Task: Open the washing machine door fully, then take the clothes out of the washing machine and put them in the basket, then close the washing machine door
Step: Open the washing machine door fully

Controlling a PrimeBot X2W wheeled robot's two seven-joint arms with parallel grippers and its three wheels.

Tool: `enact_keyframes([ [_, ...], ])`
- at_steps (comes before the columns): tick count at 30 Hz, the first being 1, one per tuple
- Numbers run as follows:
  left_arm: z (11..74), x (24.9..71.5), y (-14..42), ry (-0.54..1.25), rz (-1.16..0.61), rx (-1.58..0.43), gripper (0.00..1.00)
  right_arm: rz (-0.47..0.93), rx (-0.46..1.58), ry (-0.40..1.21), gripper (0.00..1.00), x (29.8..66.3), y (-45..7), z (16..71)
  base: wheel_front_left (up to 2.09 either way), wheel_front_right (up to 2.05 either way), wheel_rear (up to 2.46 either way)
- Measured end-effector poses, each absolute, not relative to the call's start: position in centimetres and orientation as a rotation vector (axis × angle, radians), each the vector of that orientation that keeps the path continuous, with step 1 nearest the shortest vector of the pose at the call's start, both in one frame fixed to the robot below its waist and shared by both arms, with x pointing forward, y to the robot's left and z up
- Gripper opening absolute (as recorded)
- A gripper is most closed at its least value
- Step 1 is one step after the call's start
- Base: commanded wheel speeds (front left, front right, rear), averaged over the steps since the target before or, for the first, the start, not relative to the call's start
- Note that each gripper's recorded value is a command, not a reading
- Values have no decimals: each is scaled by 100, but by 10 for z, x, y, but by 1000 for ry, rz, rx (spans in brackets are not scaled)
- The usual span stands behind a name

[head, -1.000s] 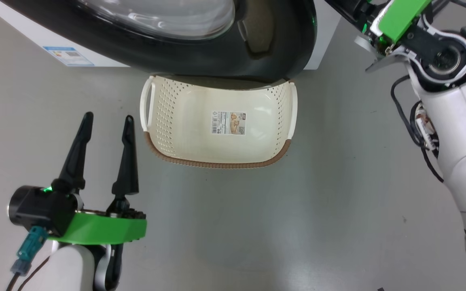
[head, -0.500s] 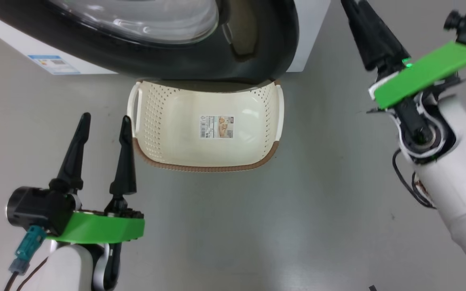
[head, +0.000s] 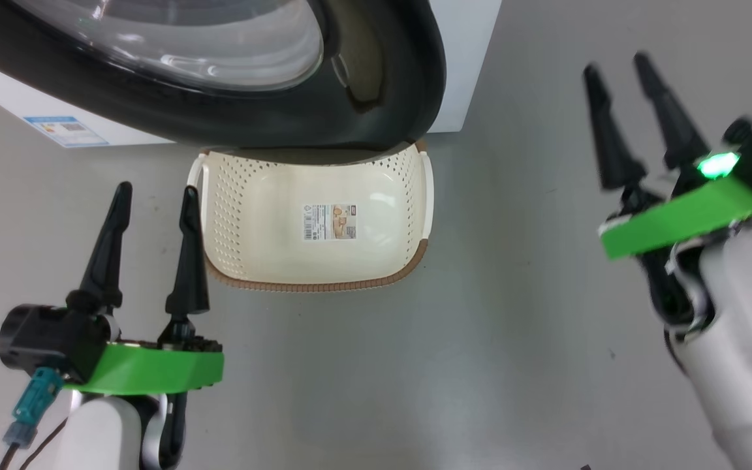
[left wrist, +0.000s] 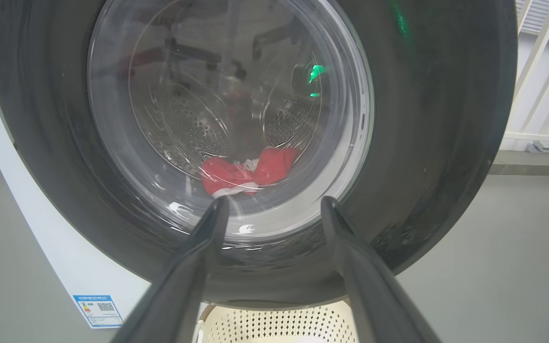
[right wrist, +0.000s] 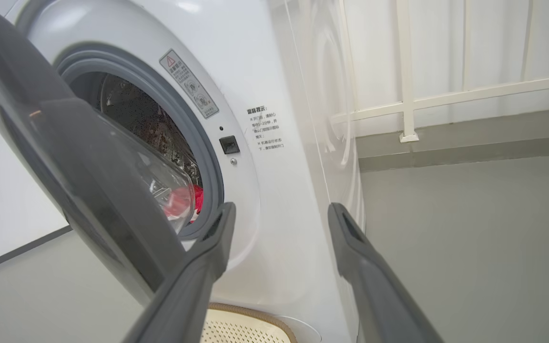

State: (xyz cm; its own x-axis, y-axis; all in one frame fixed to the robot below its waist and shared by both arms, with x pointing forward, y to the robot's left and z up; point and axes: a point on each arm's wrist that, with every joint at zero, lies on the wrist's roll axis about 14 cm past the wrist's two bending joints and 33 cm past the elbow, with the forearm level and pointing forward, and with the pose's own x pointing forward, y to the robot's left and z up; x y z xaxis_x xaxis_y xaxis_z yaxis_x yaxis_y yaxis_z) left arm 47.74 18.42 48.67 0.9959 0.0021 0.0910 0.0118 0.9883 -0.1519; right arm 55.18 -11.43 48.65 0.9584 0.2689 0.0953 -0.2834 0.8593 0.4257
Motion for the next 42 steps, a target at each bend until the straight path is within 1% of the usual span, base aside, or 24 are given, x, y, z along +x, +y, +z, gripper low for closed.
enact_keyframes([
  [4,491,475,184,-101,-7,-150,100,291,366,-32,100,529,-110,479,0,0,0],
  [12,492,470,185,-101,-3,-149,100,263,288,-109,100,508,-112,495,0,0,0],
  [18,494,470,184,-104,-5,-150,100,241,262,-80,100,495,-116,483,0,0,0],
  [30,493,471,182,-104,-11,-153,100,208,262,-89,100,494,-125,485,0,0,0],
  [42,490,472,183,-97,-8,-153,100,202,276,-63,100,490,-123,475,0,0,0],
])
